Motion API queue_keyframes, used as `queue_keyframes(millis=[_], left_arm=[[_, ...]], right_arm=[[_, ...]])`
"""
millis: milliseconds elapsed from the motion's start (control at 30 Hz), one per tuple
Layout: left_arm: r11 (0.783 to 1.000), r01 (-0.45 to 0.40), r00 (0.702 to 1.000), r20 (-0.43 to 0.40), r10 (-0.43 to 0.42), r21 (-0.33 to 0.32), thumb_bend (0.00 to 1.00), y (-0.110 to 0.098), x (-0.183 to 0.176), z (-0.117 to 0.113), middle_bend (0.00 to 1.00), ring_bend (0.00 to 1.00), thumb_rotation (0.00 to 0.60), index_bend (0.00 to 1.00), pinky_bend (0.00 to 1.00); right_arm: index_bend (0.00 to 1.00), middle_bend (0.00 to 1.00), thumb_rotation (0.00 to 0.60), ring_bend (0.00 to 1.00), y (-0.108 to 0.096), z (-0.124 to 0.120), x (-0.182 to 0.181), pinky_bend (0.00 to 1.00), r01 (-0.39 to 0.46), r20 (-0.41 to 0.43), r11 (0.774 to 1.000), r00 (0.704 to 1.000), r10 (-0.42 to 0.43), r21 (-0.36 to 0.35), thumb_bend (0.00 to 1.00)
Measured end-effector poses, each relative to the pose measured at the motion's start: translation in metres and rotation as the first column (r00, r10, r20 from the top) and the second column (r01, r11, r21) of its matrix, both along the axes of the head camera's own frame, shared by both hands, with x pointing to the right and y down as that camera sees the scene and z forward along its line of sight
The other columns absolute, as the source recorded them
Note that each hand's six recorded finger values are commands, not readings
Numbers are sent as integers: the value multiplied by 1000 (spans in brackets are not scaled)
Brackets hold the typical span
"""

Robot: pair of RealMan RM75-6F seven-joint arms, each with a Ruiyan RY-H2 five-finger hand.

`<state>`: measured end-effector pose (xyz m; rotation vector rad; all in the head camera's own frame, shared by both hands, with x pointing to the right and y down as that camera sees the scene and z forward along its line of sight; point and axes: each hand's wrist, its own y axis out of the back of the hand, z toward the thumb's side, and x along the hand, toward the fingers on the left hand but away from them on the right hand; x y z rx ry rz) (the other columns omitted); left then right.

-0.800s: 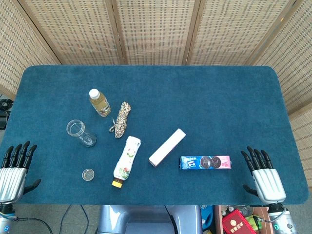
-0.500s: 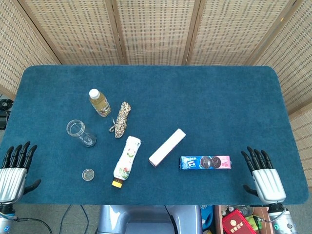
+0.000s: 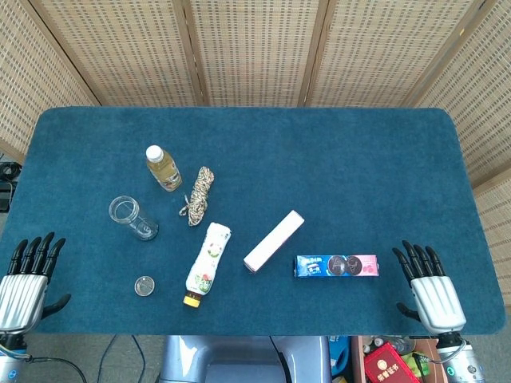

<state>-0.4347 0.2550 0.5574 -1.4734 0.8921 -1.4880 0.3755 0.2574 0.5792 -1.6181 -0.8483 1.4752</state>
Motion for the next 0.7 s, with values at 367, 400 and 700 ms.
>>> queue_keyframes(millis=[367,400,700], left_arm=[[996,-88,990,-107,87,-8,91,-2,16,-6,0,0,600,36,0],[995,-103,988,-113,101,-8,90,-3,17,-8,0,0,600,58,0],[979,-194,970,-163,182,-62,176,-6,29,-6,0,0,600,268,0]], right_arm=[[0,0,600,0,-1,-2,3,0,-10,2,1000,1000,10,6,0],[0,0,600,0,-1,-2,3,0,-9,2,1000,1000,9,5,0],[0,0,600,0,-1,-2,3,0,-14,7,1000,1000,14,7,0]])
